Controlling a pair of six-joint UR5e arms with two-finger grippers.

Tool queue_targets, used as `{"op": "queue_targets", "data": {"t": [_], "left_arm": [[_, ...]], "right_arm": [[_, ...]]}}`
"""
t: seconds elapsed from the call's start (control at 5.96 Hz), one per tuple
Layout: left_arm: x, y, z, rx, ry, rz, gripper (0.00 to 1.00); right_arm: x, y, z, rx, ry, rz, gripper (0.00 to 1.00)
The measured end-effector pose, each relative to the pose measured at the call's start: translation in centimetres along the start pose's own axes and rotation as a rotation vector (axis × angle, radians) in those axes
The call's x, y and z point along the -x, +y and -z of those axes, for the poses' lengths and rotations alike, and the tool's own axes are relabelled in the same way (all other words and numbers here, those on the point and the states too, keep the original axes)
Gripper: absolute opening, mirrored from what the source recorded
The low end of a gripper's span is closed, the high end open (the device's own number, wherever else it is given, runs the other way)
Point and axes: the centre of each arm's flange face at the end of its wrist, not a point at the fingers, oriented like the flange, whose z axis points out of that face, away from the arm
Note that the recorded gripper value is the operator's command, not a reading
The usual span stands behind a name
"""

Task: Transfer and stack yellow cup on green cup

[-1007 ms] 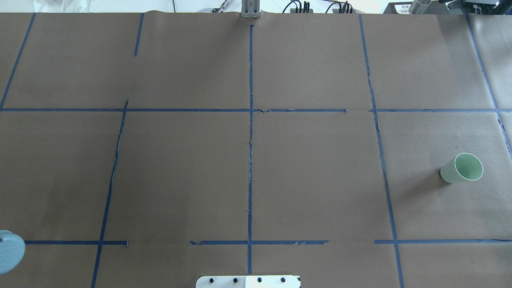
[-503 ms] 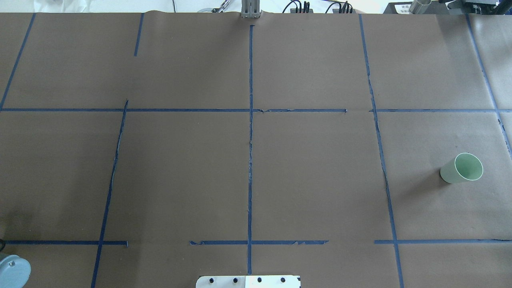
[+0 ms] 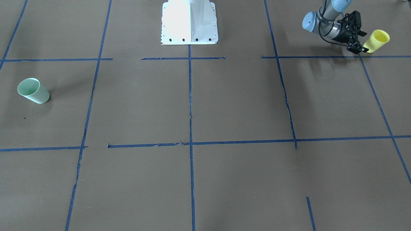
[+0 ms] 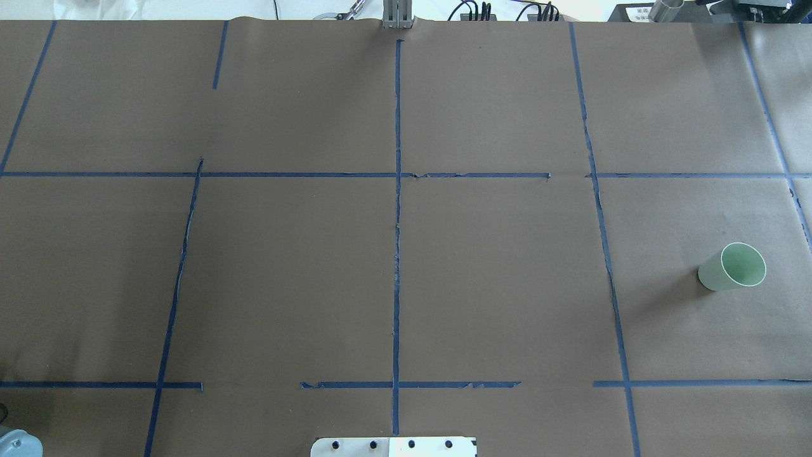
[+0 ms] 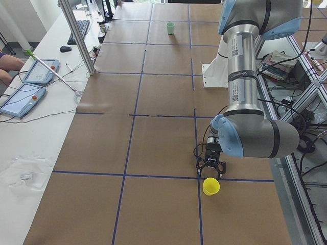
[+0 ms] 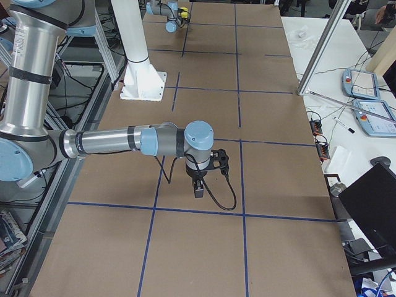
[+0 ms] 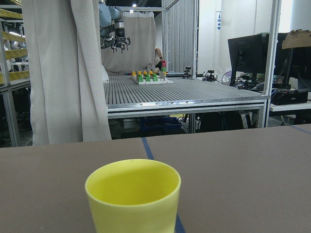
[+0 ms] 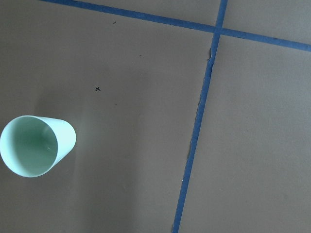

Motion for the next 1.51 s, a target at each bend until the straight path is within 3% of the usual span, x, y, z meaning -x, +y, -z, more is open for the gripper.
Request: {"op": "queue_targets", "data": {"t": [0.84, 1.17, 1.51], "left_arm": [[0.9, -0.2, -4.4, -0.034, 0.002, -0.013, 0.99], [1.1, -0.1, -6.0, -0.057, 0.004, -0.016, 0.53], [1.3, -1.0, -7.6, -0.073, 0.008, -0.018, 0.49]], "right_arm": [[0.0, 0.0, 0.0, 0.001, -0.001, -0.003, 1.0], [0.0, 0.0, -0.1, 0.001, -0.001, -0.004, 1.0], [0.0, 0.0, 0.0, 0.0, -0.001, -0.004, 1.0]]}}
